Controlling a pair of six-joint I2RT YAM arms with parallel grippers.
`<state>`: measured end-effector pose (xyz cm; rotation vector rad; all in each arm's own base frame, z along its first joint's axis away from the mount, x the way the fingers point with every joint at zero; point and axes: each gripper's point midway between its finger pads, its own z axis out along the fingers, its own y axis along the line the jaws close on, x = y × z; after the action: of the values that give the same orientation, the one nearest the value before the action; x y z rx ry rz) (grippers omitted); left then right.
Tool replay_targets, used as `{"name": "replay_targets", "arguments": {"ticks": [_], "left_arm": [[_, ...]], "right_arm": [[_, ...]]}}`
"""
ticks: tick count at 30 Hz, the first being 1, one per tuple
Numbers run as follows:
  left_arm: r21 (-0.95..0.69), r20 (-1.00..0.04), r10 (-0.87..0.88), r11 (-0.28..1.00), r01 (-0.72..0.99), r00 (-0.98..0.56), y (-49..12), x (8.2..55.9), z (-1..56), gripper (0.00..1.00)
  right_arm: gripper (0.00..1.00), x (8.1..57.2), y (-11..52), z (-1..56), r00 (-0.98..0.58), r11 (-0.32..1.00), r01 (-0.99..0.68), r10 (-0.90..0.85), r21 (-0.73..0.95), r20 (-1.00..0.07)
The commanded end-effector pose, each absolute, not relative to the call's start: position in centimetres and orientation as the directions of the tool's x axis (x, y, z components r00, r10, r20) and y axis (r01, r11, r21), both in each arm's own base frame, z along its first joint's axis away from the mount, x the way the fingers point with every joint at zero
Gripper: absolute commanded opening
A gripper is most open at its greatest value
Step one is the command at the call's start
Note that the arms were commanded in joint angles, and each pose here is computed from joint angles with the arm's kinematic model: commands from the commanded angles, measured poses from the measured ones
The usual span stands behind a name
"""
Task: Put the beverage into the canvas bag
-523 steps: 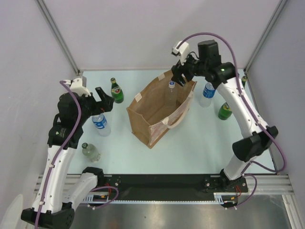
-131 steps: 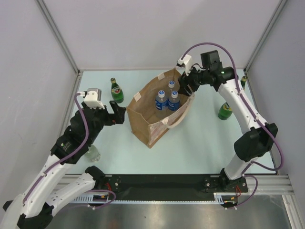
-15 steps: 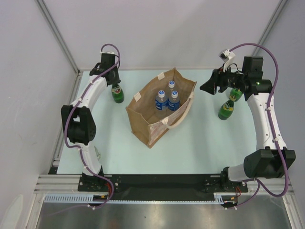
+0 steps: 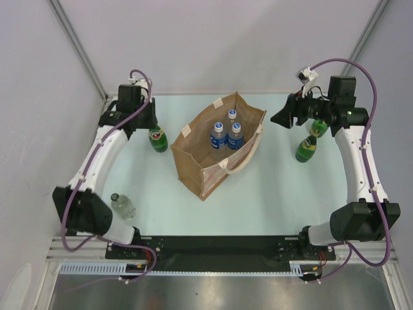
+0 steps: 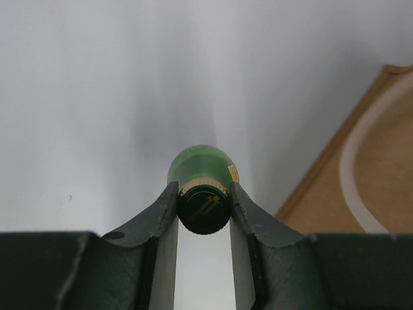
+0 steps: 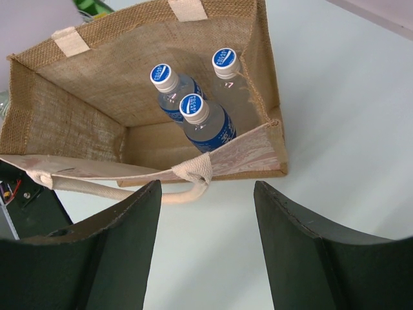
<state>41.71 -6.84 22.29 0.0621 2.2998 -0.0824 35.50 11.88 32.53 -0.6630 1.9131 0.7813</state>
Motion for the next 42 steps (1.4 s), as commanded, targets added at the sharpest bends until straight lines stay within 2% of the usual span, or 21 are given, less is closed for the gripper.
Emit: {"name": "replay_targets", "arguments": {"ticks": [1, 6, 13, 22, 31, 38, 42], "left_arm": [[-0.097, -0.917, 0.002, 0.968, 0.23, -0.4, -9.4, 38.5, 32.7, 0.0], [-0.11, -0.956, -0.02, 0.95, 0.293, -0.292, -10.2, 34.4, 37.5, 0.0], [-0.074, -0.996, -0.048, 0.892, 0.446, -0.07, -12.0, 29.3, 48.1, 0.0], [-0.078, -0.99, -0.128, 0.827, 0.556, 0.052, -14.7, 26.9, 55.9, 0.0], [-0.072, -0.992, -0.122, 0.746, 0.663, 0.03, -20.0, 27.8, 56.6, 0.0], [-0.074, -0.997, -0.036, 0.715, 0.695, -0.069, -23.8, 29.8, 51.7, 0.0], [-0.07, -0.994, 0.005, 0.724, 0.686, -0.106, -24.5, 31.1, 48.7, 0.0]], "right_arm": [[0.65, 35.2, 12.1, 33.6, -0.373, 0.647, -0.735, -0.138, 0.202, -0.917], [0.65, 34.9, 12.4, 33.7, -0.37, 0.641, -0.741, -0.142, 0.2, -0.918], [0.65, 35.0, 12.6, 33.8, -0.366, 0.634, -0.747, -0.145, 0.198, -0.919], [0.65, 34.6, 12.6, 34.2, -0.354, 0.632, -0.752, -0.148, 0.187, -0.923], [0.65, 33.9, 12.6, 34.3, -0.344, 0.634, -0.753, -0.155, 0.173, -0.926], [0.65, 33.0, 12.6, 34.3, -0.332, 0.626, -0.763, -0.167, 0.16, -0.928], [0.65, 31.8, 13.9, 34.2, -0.294, 0.551, -0.823, -0.202, 0.14, -0.934]]}}
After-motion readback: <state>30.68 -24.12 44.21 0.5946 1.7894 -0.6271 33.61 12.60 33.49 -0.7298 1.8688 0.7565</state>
